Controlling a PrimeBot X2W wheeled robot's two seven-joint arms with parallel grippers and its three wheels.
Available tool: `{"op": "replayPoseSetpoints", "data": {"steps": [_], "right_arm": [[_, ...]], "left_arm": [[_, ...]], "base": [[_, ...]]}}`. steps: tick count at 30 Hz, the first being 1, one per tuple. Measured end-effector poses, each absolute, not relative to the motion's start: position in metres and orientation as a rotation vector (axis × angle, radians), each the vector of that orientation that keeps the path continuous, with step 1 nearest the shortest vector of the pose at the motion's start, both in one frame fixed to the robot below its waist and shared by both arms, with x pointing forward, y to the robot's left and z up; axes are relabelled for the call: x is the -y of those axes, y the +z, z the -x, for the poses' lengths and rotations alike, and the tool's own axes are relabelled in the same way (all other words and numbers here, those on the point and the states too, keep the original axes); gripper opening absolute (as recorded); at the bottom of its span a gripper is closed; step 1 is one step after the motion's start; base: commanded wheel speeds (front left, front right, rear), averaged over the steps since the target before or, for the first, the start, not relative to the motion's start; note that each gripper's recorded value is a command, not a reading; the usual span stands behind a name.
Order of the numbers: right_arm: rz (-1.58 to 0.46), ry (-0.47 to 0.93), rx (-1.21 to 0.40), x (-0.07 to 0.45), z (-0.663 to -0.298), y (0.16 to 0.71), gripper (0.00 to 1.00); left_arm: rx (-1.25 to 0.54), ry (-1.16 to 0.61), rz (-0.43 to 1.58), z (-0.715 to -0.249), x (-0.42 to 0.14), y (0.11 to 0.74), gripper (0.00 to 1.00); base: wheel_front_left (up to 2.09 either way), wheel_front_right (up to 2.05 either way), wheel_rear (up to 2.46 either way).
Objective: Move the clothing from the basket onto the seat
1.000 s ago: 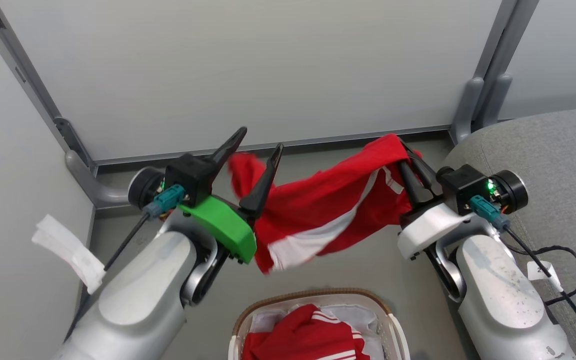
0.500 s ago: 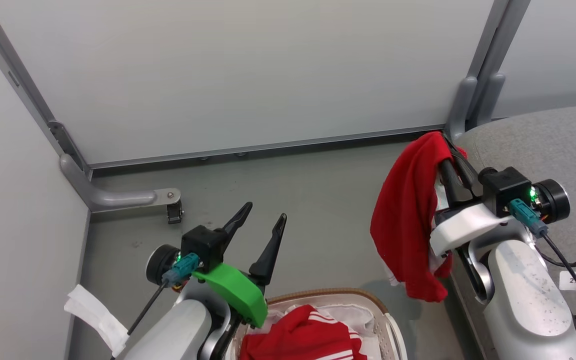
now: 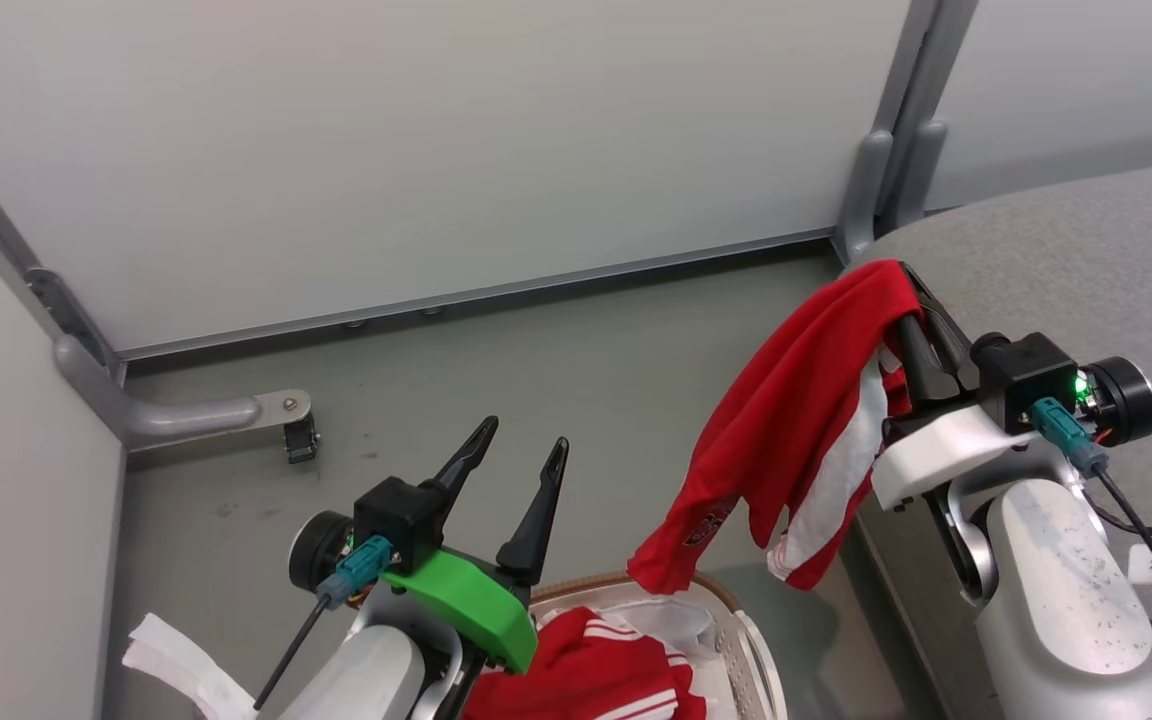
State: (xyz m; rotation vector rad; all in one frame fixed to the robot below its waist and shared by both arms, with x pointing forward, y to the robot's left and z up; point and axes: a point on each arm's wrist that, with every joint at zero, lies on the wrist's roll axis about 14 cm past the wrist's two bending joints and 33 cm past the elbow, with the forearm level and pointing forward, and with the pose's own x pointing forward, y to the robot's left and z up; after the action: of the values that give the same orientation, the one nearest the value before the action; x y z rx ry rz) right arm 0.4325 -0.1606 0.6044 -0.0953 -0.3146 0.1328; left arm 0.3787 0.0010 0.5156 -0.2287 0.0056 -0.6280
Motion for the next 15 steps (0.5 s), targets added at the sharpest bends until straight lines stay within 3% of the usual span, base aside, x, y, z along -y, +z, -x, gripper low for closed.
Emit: {"op": "replayPoseSetpoints", "data": {"steps": [15], "right_arm": [[0.175, -0.149, 0.297, 0.265, -0.4, 0.605, 0.0]], "left_arm": [[-0.02, -0.886, 0.248, -0.377, 0.088, 0.511, 1.0]], "base": [[0.0, 0.0, 0.0]]}}
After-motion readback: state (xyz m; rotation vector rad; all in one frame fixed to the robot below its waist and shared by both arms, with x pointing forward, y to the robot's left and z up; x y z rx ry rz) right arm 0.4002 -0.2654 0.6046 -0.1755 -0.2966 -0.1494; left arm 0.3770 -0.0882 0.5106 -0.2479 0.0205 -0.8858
